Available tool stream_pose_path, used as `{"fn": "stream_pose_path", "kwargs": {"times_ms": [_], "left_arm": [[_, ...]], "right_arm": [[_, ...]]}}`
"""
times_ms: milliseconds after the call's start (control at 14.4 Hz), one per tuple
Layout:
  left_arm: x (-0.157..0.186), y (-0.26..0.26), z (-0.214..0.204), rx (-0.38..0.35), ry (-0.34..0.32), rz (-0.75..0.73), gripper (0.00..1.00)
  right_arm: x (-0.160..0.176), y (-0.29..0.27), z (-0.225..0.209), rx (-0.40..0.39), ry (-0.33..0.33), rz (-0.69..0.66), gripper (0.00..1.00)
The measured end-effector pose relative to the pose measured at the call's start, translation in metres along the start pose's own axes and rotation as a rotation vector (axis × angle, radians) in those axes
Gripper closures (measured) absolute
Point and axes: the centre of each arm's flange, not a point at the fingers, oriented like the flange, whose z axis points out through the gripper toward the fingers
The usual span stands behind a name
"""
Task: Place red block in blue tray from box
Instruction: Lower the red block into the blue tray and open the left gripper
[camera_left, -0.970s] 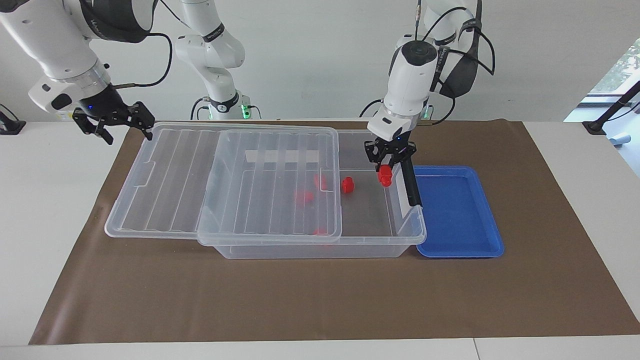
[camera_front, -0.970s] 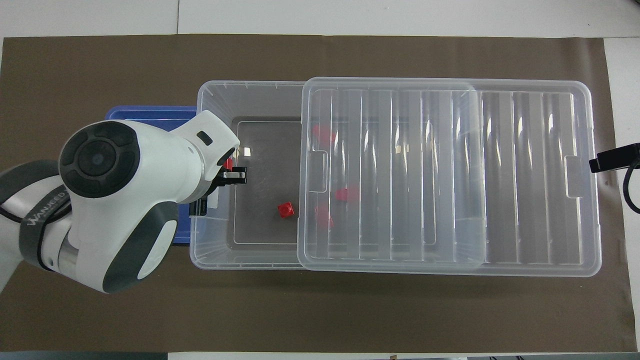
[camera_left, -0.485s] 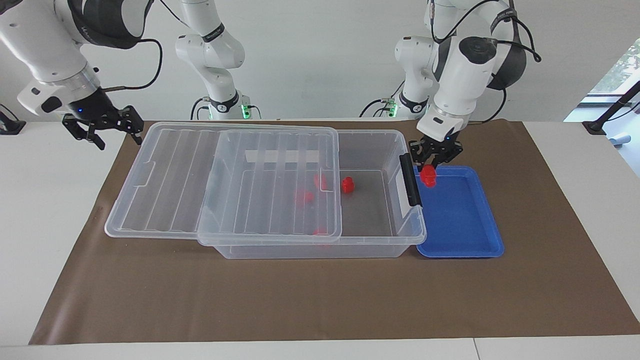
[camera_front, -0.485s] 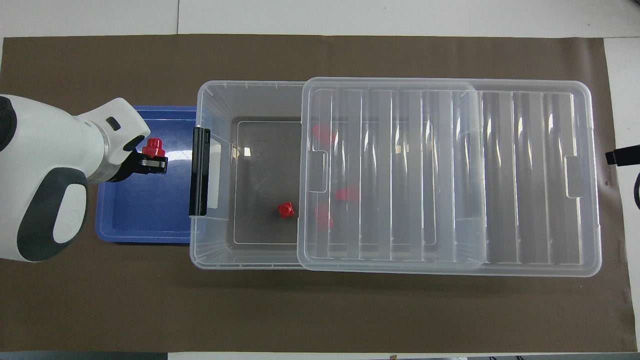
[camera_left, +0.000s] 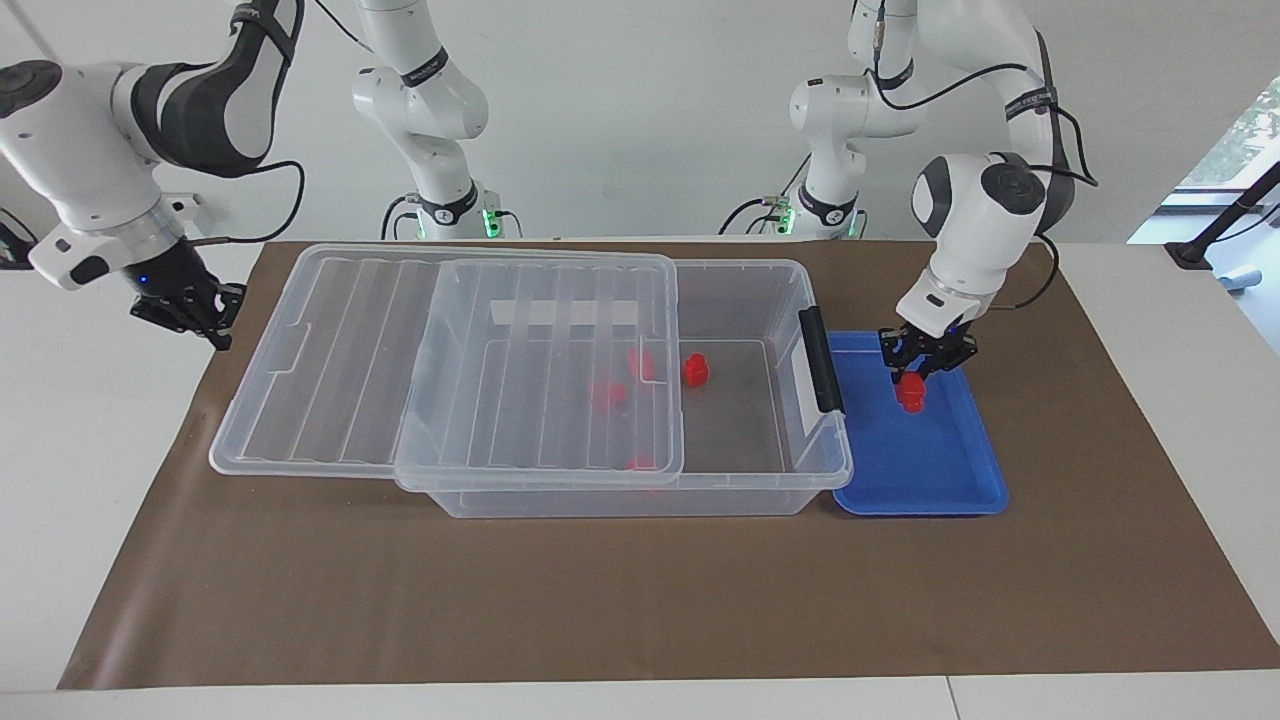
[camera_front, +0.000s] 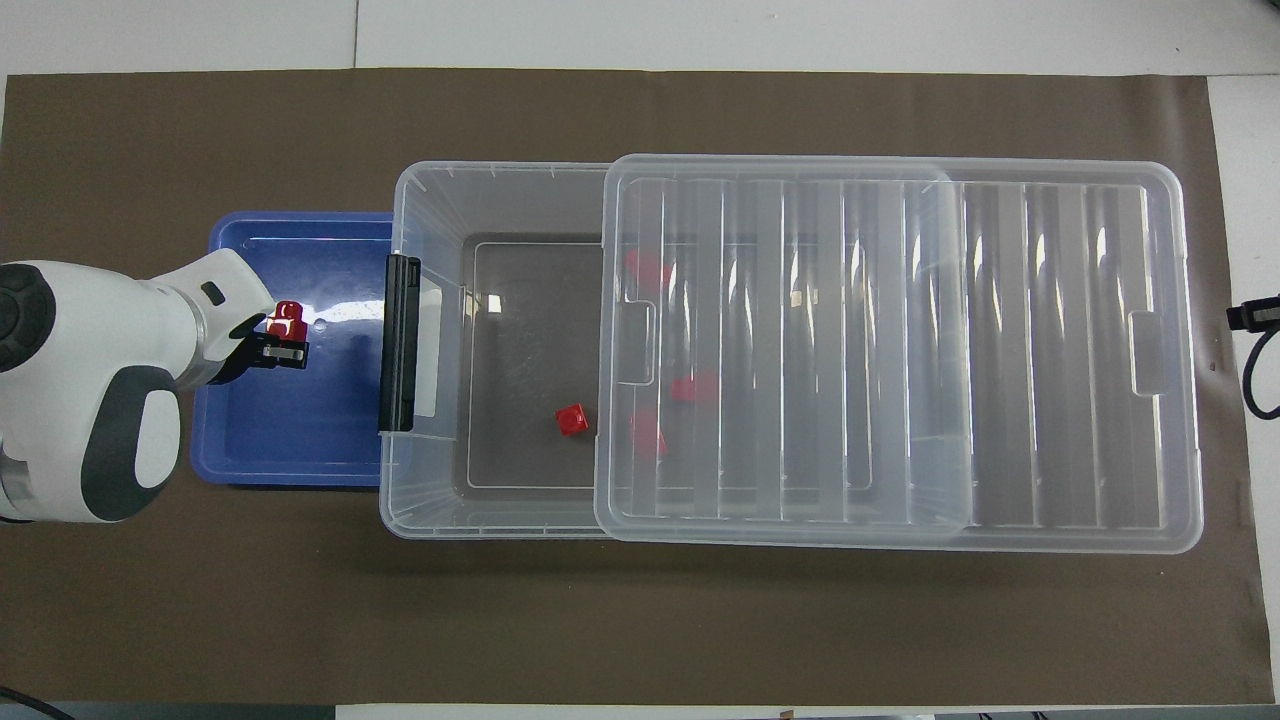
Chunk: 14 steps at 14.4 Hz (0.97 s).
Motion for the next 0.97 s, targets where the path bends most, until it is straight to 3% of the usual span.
{"fn": "stream_pose_path", "kwargs": {"times_ms": [416, 693, 831, 970], "left_arm": [[0.004, -0.016, 0.060, 0.002, 0.027, -0.027, 0.67], [0.005, -0.014, 0.073, 0.000, 0.027, -0.022, 0.67], [0.006, -0.012, 0.073, -0.001, 0.027, -0.019, 0.52], [0.007, -0.012, 0.071, -0.001, 0.031, -0.019, 0.29]], "right_arm": [[0.004, -0.003, 0.030, -0.002, 0.005, -0.007, 0.99], [0.004, -0.007, 0.036, 0.002, -0.004, 0.004, 0.99], [0.008, -0.019, 0.036, 0.003, -0.004, 0.011, 0.99], [0.015, -0.037, 0.036, 0.005, -0.004, 0.024, 0.99]]}}
